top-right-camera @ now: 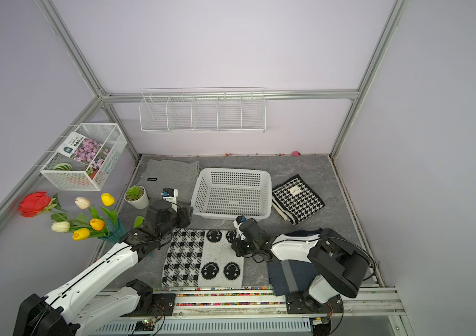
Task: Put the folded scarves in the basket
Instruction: Pick up the scarf at the center of the board.
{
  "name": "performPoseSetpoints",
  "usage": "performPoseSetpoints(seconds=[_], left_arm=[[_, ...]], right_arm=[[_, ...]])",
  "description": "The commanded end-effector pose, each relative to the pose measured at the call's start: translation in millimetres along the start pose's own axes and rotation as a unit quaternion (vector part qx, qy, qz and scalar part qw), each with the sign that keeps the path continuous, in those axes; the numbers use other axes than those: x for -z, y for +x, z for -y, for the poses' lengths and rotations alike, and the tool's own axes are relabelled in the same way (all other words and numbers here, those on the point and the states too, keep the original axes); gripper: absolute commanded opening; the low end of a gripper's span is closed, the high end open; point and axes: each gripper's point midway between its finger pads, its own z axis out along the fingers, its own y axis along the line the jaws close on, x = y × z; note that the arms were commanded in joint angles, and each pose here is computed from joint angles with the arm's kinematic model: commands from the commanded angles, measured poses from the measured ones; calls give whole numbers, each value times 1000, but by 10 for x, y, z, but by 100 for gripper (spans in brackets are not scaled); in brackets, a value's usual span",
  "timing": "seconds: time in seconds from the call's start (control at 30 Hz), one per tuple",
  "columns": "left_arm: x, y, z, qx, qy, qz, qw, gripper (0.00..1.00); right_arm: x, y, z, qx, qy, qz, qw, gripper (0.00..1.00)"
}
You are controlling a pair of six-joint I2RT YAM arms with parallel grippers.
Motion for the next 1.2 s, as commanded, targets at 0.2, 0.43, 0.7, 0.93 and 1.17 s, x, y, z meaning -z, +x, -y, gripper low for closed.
performPoseSetpoints(seconds=[0.2,0.43,0.7,0.93,1.17], left_arm=[[-101,377,112,23,54,-42,997,56],[-77,701,-73,67,31,-62,995,62],[-186,1134,-116,110,43,-107,987,66],[-212,1249,-113,113,45,-127,984,67],[-299,1449,-53,124,66,-159,977,69]], right_arm=[[302,446,587,-10,75,-68,995,14],[342,428,569,-5,68,-58,996,16],[338,421,544,-2,60,-56,997,21],[369,423,543,-3,60,-50,997,34],[407,416,523,0,62,-43,997,47]])
